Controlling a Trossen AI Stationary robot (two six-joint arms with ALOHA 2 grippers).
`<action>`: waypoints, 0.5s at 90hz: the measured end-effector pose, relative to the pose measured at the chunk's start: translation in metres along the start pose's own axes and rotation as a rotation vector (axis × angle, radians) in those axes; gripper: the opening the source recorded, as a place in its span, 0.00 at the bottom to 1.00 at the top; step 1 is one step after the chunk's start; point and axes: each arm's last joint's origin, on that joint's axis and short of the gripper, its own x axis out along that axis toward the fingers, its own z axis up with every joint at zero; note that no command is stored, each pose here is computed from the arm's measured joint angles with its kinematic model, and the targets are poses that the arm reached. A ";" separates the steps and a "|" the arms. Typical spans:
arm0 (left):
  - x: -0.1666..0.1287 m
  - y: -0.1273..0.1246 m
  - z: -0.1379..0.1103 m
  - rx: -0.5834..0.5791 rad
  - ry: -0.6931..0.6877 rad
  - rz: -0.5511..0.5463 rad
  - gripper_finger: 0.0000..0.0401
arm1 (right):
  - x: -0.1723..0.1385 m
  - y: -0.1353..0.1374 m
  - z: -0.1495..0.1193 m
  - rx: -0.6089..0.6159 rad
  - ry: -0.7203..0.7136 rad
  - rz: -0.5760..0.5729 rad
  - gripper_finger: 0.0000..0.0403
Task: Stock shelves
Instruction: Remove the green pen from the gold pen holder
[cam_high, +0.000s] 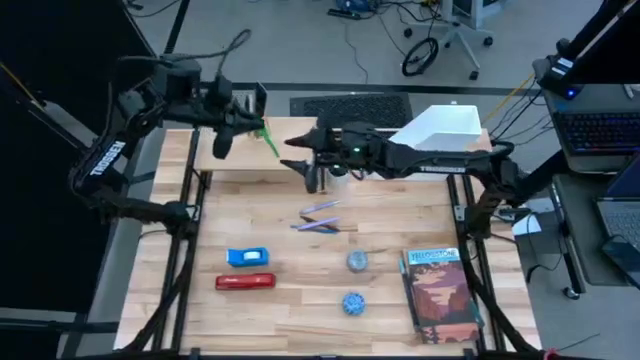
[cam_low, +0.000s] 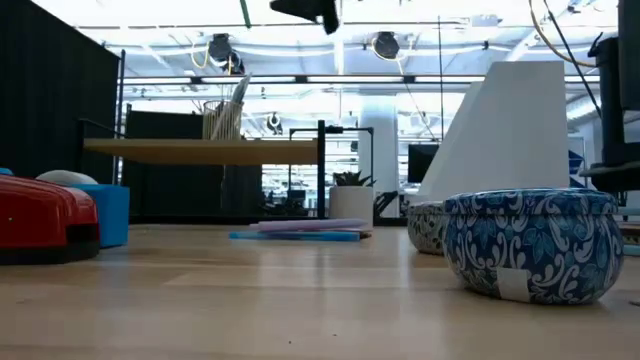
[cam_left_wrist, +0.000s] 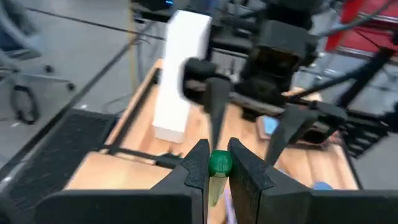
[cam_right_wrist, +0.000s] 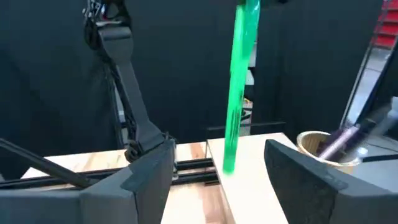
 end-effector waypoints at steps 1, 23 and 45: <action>0.001 -0.001 0.000 0.005 0.002 -0.006 0.06 | 0.001 0.000 0.000 0.002 0.007 0.000 0.57; 0.023 -0.010 -0.011 0.051 0.055 -0.092 0.06 | 0.024 0.003 0.004 0.031 0.110 0.034 0.50; 0.032 -0.015 -0.015 0.066 0.061 -0.126 0.06 | 0.029 0.012 -0.001 0.020 0.118 0.056 0.26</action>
